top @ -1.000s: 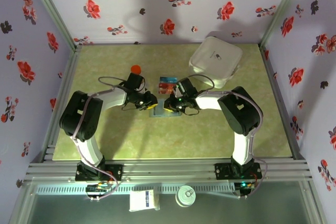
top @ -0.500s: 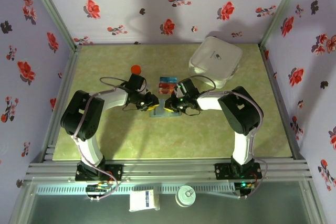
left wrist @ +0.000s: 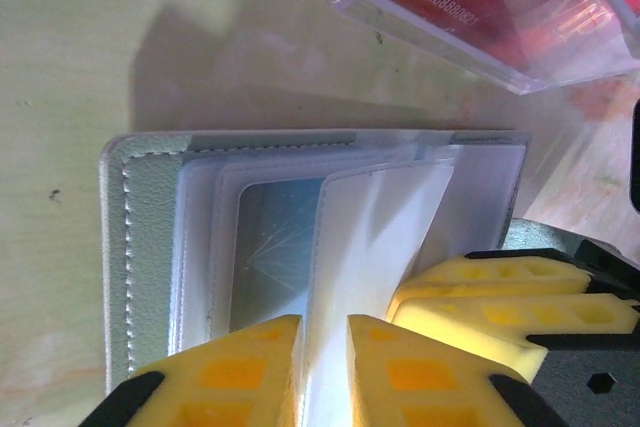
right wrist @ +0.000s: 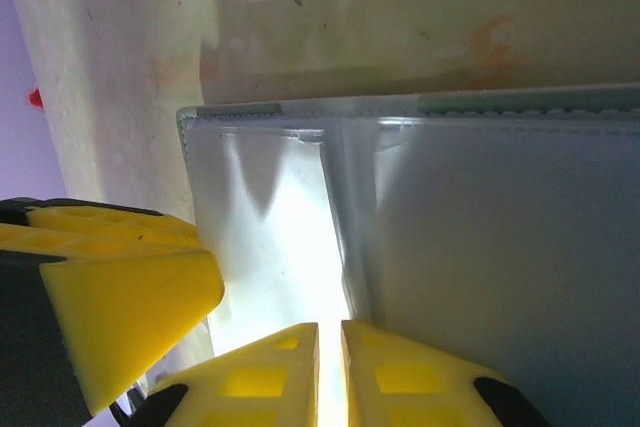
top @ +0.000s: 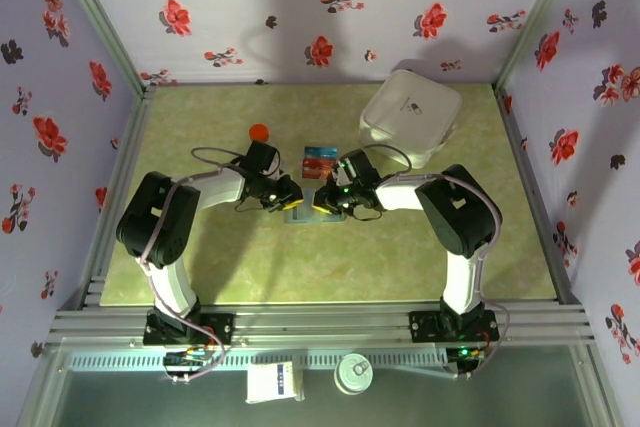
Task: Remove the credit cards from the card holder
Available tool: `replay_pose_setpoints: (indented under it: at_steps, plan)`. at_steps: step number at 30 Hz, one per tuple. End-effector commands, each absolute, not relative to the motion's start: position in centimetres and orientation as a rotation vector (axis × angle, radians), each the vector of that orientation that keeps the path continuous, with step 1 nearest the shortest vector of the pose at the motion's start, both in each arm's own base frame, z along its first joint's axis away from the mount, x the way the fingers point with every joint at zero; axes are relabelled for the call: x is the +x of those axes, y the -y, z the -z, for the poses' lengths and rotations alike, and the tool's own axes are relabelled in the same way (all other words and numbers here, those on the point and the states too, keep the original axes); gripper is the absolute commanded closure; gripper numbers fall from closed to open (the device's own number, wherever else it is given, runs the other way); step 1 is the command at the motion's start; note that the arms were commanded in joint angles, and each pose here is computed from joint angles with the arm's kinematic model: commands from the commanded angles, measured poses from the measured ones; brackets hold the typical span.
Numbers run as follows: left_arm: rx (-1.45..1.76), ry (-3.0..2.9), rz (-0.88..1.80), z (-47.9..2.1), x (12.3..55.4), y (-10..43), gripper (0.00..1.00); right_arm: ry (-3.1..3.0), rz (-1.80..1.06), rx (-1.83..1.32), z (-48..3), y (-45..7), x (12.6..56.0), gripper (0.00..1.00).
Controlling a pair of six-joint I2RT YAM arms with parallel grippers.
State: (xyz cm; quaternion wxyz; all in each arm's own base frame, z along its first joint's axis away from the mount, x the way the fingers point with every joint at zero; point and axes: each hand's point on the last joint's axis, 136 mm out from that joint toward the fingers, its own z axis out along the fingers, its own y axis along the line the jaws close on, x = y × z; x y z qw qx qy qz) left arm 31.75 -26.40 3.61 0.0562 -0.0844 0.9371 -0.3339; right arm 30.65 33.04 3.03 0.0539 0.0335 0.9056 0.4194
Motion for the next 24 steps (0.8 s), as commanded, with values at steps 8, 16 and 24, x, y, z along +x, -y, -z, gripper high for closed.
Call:
replay_pose_setpoints:
  at_steps: [8, 16, 24]
  plan:
    - [-0.212, -2.778, 1.073, -6.6, 32.3, 27.6, 0.83, -2.631, -1.303, 0.063, -8.0, -32.4, 31.3, 0.82]
    - [-0.147, -2.772, 1.098, -7.8, 32.2, 29.7, 0.83, -2.599, -1.187, 0.072, -10.0, -29.4, 31.6, 0.81]
    - [-0.091, -2.799, 1.112, -7.2, 32.2, 32.6, 0.83, -2.581, -1.11, 0.102, -11.1, -26.3, 31.5, 0.81]
